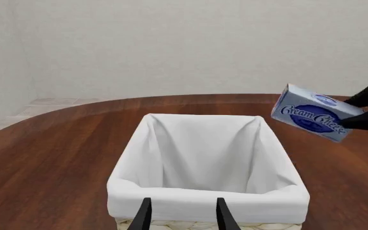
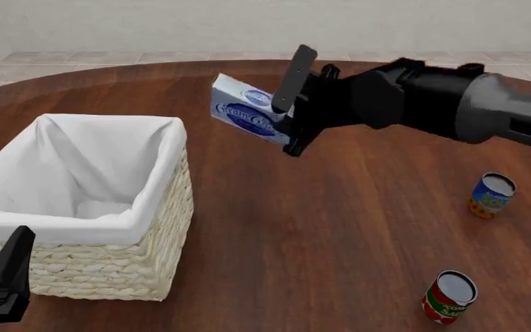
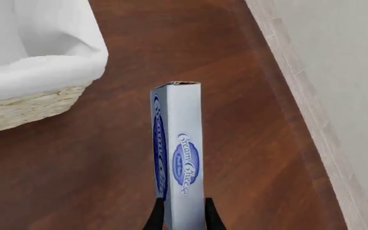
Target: Pick up the cream cheese box, and put it in the basket.
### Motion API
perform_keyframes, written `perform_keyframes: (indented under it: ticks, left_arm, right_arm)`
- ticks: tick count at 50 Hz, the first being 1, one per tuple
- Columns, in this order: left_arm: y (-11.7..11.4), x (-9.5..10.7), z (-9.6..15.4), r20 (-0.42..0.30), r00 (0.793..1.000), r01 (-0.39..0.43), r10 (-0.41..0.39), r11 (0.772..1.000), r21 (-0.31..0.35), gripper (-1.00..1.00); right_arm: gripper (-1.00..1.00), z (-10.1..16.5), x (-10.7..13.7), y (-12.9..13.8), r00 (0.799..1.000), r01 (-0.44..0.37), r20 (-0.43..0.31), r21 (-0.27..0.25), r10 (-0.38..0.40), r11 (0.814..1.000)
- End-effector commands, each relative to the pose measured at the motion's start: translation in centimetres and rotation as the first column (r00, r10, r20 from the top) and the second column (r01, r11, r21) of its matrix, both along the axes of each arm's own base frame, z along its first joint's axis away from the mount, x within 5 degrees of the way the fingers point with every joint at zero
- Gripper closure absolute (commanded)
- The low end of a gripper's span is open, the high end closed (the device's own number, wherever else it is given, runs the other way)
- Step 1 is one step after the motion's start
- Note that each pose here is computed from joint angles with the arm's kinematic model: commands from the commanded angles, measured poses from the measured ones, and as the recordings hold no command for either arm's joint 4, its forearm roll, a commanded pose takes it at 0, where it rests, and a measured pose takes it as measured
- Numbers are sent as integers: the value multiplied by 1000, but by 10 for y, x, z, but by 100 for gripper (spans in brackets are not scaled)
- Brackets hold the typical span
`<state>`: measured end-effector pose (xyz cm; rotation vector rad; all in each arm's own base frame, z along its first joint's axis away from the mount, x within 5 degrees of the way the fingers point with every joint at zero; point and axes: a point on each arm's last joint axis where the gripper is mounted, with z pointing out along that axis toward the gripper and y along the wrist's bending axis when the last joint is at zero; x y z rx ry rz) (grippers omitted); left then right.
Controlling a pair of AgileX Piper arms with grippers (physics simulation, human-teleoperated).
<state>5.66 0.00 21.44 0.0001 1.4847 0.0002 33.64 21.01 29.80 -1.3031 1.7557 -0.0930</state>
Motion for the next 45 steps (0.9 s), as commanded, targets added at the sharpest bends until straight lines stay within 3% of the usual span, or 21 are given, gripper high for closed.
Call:
perform_keyframes:
  ticks: [1,7,14,16,17,18,23,31,37,41,45]
  left_arm:
    - [0,0,0,0,1000,0,0,1000,0,-100]
    - [0,0,0,0,1000,0,0,1000,0,-100]
    - [0,0,0,0,1000,0,0,1000,0,-100]
    - [0,0,0,0,1000,0,0,1000,0,-100]
    - [0,0,0,0,1000,0,0,1000,0,-100]
    - [0,0,0,0,1000,0,0,1000,0,-100]
    - [0,0,0,0,1000,0,0,1000,0,-100]
    - [0,0,0,0,1000,0,0,1000,0,-100]
    - [0,0,0,0,1000,0,0,1000,0,-100]
    - [0,0,0,0,1000,0,0,1000,0,-100]
    - [0,0,0,0,1000,0,0,1000,0,-100]
  right_arm:
    - [100,86,-40,-3,998,4,56,160,-14,987]
    - [100,130,-65,5,999,-11,44,255,-1,967]
    - [100,159,-81,7,996,-62,81,261,42,963]
    - [100,158,-78,2,987,-95,145,202,66,975]
    - [100,158,-78,2,987,-95,145,202,66,975]
    - [100,174,-84,10,993,-82,106,274,55,958]
    - [100,180,-83,20,992,-102,102,266,77,959]
    - [100,201,-95,47,994,-109,33,364,104,925]
    - [100,216,-106,60,995,-86,0,510,100,856]
    - [100,200,-122,75,989,-93,-46,556,142,826]
    - [100,183,-126,85,985,-116,-40,564,167,817]
